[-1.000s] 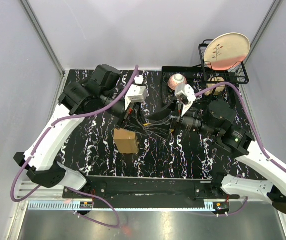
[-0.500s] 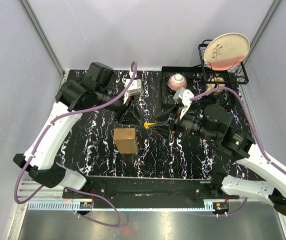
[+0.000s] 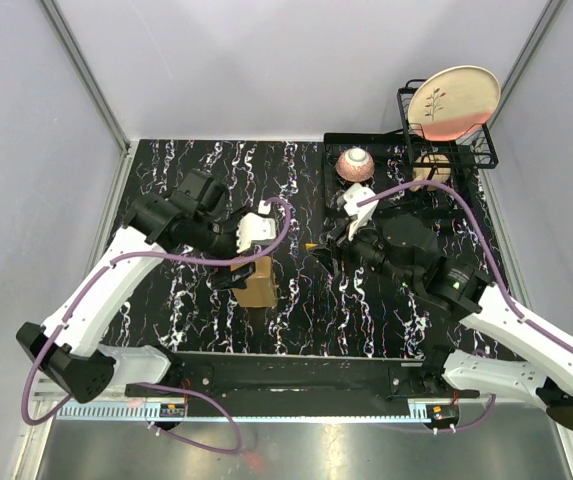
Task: Unpack the express box
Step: Pick up the express box from the center of the board.
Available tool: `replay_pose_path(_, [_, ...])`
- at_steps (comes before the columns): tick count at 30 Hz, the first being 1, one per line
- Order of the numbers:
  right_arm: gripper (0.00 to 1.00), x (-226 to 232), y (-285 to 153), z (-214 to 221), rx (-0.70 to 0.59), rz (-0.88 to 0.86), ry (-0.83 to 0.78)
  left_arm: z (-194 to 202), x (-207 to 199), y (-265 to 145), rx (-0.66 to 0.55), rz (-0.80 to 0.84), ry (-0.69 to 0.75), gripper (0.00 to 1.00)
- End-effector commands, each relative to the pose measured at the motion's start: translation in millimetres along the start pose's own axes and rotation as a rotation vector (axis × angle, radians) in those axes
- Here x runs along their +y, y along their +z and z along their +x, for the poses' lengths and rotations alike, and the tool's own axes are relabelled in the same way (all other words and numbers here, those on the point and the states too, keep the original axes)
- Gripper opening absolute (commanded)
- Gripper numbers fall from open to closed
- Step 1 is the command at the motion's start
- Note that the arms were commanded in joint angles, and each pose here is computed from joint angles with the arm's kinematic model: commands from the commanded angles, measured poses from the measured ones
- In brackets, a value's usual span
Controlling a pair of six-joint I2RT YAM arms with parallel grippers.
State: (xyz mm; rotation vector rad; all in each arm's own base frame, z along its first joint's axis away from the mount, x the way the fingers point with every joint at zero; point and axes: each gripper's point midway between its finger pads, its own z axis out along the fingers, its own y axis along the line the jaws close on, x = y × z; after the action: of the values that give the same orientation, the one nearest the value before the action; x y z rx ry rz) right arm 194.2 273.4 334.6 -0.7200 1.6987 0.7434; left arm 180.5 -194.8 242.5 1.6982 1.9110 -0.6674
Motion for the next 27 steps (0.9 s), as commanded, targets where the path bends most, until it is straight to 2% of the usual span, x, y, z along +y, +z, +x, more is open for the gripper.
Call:
replay_pose_path(1, [0.00,-18,6,4,-0.049,0.096,0.006,-1,24,-7,-0.005,-0.134,0.174,0.99])
replay_pose_path(4, [0.00,-16,9,5,-0.061,0.085,0.016,7,28,3,0.002,-0.141,0.153,0.99])
replay_pose_path(10, [0.00,-11,8,4,-0.067,0.059,0.032,16,41,14,-0.004,-0.212,0.202,0.99])
replay_pose_path(12, [0.00,-10,8,4,-0.071,0.052,0.038,10,44,14,-0.046,-0.242,0.224,0.99])
replay_pose_path(27, [0.00,-5,3,5,-0.079,0.024,0.053,15,49,31,-0.038,-0.205,0.180,0.99])
